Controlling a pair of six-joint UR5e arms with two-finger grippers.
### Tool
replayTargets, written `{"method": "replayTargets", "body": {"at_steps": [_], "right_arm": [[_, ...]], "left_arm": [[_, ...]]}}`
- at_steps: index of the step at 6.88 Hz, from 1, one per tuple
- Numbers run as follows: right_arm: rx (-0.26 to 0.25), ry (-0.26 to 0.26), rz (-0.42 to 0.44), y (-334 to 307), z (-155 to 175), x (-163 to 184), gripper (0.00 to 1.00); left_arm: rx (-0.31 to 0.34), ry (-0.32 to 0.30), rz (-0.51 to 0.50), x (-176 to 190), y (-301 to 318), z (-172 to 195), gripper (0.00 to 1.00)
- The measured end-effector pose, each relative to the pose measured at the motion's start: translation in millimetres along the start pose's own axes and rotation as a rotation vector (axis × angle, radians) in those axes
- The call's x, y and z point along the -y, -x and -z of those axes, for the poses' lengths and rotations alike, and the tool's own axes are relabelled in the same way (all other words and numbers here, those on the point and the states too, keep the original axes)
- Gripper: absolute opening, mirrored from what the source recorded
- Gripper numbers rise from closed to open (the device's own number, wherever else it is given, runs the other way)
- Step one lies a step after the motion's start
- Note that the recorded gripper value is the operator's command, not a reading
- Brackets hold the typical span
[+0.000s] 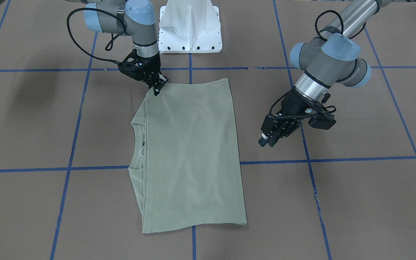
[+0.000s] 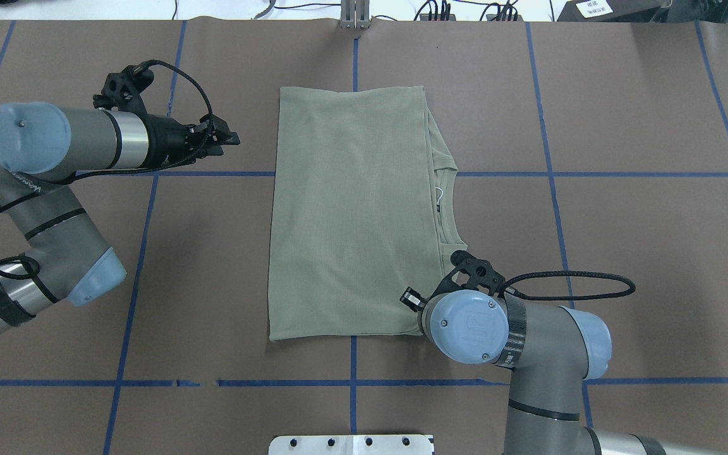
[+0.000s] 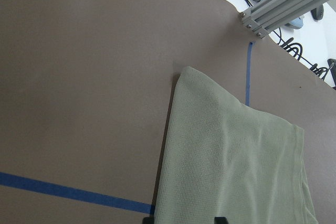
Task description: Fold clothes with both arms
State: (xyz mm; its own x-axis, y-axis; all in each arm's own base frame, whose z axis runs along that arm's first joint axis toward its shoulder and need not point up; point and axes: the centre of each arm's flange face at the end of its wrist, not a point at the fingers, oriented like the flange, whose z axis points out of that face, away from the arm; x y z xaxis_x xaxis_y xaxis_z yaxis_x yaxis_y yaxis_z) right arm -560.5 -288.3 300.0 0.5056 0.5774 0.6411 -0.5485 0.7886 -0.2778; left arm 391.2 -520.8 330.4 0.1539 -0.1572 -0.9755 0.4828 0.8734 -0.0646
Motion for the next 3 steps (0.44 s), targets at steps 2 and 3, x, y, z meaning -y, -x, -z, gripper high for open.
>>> {"method": "replayTargets", "body": {"at_steps": [2, 3], "right_arm": [[0.002, -0.001, -0.002, 1.7, 1.9, 0.9, 0.0], [0.005, -0.002, -0.004, 3.8, 3.9, 2.0, 0.0]], "left_arm": [[0.0, 0.0, 0.0, 0.0, 0.0, 0.0, 0.48], [0.0, 0.0, 0.0, 0.0, -0.1, 0.1, 0.48]]}}
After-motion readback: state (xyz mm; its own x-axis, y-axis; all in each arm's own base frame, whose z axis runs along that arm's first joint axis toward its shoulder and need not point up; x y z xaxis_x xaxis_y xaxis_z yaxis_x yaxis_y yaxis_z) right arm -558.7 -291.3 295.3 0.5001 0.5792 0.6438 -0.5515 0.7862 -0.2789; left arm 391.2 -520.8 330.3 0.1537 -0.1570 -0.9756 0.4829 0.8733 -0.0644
